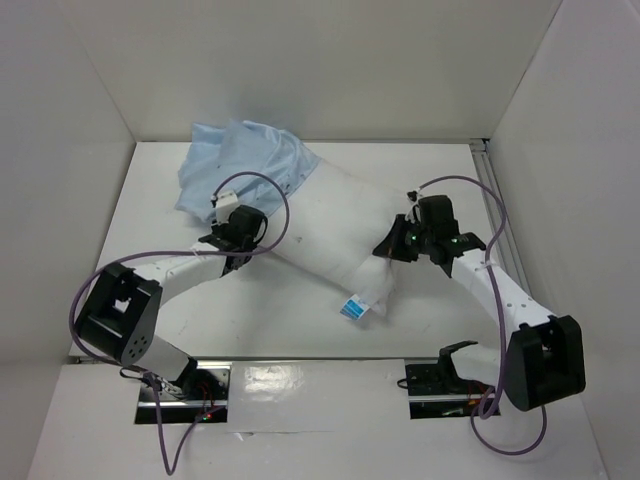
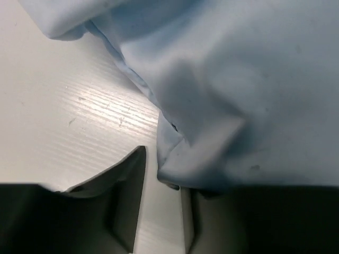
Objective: Put the pillow into the pillowcase
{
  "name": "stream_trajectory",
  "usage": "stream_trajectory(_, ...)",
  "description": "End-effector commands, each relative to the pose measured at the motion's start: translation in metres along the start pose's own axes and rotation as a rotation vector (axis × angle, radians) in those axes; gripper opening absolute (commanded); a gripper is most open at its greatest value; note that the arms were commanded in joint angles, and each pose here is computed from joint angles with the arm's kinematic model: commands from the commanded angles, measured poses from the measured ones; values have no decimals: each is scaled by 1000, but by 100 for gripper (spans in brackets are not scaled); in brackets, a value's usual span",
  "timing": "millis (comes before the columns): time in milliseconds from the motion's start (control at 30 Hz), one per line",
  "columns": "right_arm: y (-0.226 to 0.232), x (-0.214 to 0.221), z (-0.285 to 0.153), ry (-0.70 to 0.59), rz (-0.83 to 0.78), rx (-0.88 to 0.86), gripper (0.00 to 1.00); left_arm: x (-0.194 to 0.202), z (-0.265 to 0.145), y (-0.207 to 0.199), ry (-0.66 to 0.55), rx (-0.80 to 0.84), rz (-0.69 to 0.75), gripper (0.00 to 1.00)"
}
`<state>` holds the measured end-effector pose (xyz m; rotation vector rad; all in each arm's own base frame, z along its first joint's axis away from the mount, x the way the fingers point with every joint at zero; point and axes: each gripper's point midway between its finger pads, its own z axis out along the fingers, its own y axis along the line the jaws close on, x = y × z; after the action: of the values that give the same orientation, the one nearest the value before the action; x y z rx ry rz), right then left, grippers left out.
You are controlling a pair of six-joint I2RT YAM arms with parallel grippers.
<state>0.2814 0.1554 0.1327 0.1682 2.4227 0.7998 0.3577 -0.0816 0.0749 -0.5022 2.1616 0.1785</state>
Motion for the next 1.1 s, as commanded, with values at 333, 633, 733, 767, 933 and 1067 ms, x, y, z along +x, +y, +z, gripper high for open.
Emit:
stream_trajectory(333, 35, -63, -3, -139, -46, -98, 0, -48, -122, -122, 135, 667, 65, 0)
stream_trajectory(633, 89, -70, 38, -137, -53, -235, 0, -46, -231, -269, 285, 1098, 159, 0)
stream_trajectory(733, 102, -82, 30, -157, -65, -261, 0, -73, -252, -288, 263, 1164, 174, 0)
stream_trajectory(767, 103, -88, 25, -180, -73, -244, 0, -78, -258, -290, 262, 1187, 184, 0)
stream_trajectory(933, 111, -97, -42, -285, -150, -191, 0, -109, -320, -264, 233, 1317, 191, 0)
stream_trajectory(1067, 101, -76, -86, -299, -187, -137, 0, -127, -352, -208, 205, 1260, 182, 0)
